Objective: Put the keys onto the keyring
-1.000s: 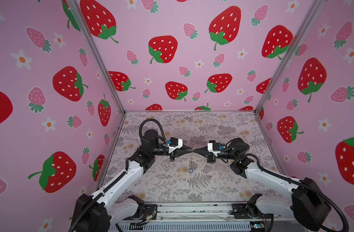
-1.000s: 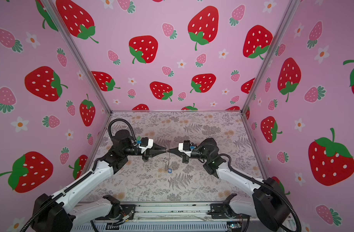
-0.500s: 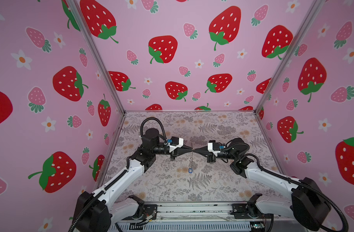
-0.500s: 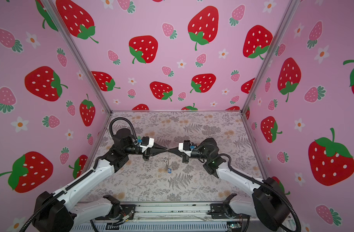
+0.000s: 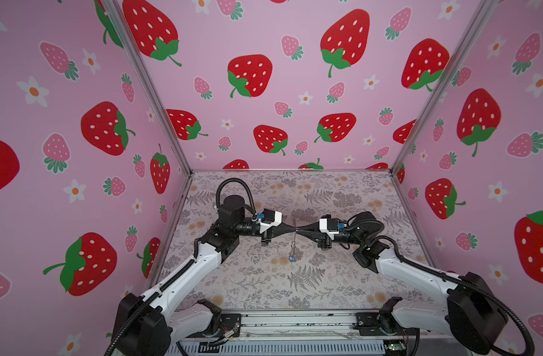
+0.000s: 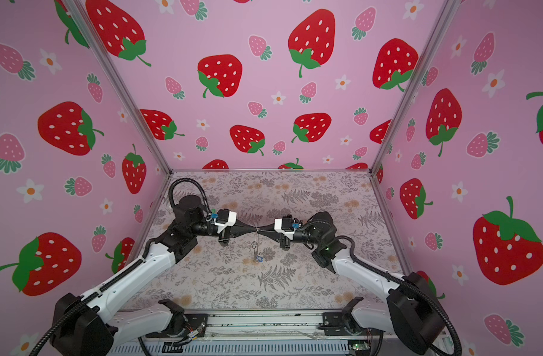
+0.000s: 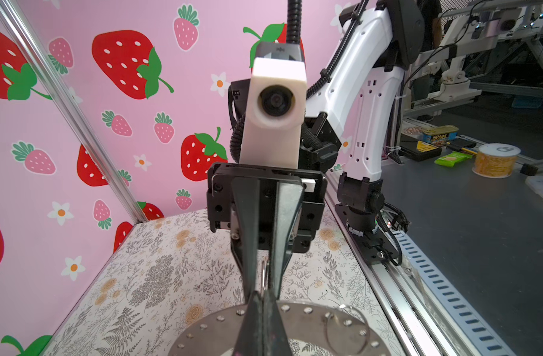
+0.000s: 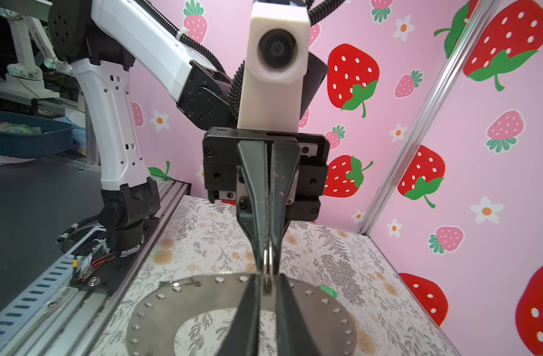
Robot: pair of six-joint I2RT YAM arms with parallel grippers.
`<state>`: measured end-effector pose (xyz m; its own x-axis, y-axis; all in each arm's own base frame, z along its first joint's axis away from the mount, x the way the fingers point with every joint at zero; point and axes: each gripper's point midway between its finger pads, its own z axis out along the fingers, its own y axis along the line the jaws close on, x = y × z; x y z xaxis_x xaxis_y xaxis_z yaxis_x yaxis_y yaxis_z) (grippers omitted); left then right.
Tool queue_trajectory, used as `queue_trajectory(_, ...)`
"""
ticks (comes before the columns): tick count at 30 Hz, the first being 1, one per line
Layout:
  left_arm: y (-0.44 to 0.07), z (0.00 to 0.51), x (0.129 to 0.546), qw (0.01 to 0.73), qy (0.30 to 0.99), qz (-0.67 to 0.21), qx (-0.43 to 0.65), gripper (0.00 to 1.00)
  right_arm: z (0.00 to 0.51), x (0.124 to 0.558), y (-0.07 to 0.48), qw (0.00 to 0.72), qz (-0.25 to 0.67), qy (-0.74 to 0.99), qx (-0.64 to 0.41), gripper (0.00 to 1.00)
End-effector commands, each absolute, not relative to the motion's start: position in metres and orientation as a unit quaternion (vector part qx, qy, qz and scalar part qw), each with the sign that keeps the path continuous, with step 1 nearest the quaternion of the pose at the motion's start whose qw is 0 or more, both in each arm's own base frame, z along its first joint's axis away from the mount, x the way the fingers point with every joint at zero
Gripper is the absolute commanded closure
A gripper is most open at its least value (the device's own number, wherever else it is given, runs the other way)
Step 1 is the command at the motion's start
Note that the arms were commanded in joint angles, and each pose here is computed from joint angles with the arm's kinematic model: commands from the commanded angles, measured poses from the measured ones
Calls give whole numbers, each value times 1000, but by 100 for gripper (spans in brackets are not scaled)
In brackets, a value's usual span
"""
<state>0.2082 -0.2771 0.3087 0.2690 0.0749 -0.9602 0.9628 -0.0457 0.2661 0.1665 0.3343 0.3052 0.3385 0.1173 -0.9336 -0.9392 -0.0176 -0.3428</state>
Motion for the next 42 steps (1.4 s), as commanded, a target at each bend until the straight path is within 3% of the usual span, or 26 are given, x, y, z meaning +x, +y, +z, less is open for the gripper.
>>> queue_trajectory(1,-274,317,207,538,430,-399,605,100,305,175,331,615,422,383,-545,70)
queue_trajectory(5,-256,304,220,534,471,-386,587,100,282,210,321,615,391,464,-504,63)
queue_trajectory(12,-219,285,249,550,537,-338,543,100,229,264,345,554,368,559,-495,64)
queue_trajectory(19,-175,272,299,571,631,-257,458,100,176,321,415,475,402,628,-467,67)
queue_trajectory(28,-93,282,363,599,746,-82,277,100,131,371,513,452,410,697,-377,67)
queue_trajectory(42,-44,325,360,639,736,50,217,100,94,384,624,440,443,698,-351,61)
